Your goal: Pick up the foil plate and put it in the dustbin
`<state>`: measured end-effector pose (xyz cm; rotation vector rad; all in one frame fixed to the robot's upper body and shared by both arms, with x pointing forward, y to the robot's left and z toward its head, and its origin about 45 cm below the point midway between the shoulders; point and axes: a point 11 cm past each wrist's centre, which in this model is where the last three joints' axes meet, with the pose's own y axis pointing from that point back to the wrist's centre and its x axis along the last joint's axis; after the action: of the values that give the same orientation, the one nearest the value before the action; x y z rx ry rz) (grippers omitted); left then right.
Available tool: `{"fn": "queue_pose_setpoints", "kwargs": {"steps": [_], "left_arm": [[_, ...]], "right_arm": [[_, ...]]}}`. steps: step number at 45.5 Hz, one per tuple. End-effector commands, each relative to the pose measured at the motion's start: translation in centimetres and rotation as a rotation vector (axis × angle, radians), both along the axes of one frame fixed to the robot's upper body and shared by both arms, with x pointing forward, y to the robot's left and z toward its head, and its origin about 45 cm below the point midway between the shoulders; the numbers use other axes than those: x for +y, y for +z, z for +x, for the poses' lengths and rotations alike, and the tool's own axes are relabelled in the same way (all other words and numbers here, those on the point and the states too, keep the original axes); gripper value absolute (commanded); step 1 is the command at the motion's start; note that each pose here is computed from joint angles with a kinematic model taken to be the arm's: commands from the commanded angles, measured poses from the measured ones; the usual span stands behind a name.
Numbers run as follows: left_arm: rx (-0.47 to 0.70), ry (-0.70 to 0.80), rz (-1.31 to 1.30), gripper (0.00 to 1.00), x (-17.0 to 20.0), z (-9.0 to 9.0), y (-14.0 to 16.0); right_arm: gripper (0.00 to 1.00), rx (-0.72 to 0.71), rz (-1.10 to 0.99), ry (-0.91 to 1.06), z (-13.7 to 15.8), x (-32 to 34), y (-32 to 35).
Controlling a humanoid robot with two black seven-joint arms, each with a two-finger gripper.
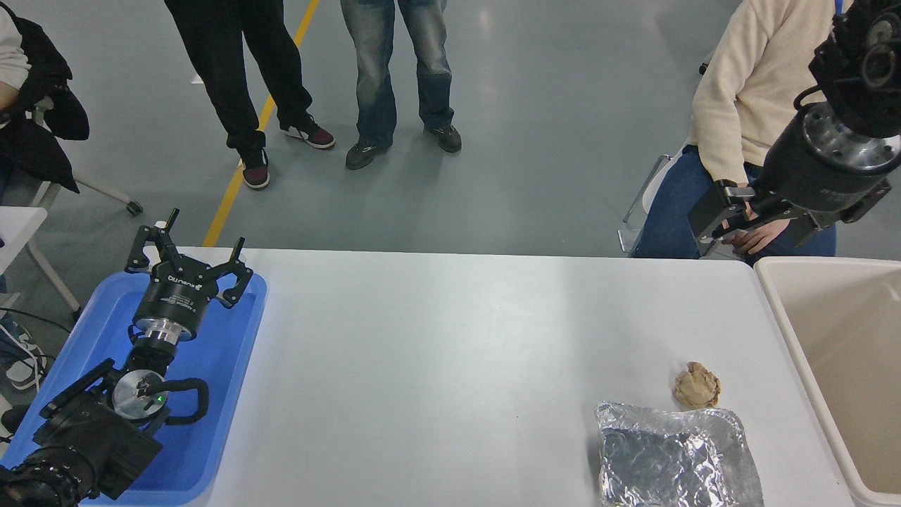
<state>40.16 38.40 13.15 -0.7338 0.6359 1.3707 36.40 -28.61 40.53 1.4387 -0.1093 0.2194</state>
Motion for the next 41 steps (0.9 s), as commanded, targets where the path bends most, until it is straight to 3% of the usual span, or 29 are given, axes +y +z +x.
{"fn": "queue_pose_setpoints", "kwargs": {"steps": [1,32,41], "left_arm": [[-0.001,-0.001,0.0,1.0,0.0,0.0,0.0],[-0.001,-0.001,0.0,1.0,0.0,0.0,0.0],[-0.002,0.0,0.0,1.0,0.0,0.0,0.0]], "right_arm": [[1.0,-0.002,0.003,-0.002,0.0,-0.1,0.1],[1.0,0.024,0.014,-0.065,-0.4,-1.9,-1.0],[1.0,0.109,0.08,-0.142,-1.4,-2.8,-4.5]]}}
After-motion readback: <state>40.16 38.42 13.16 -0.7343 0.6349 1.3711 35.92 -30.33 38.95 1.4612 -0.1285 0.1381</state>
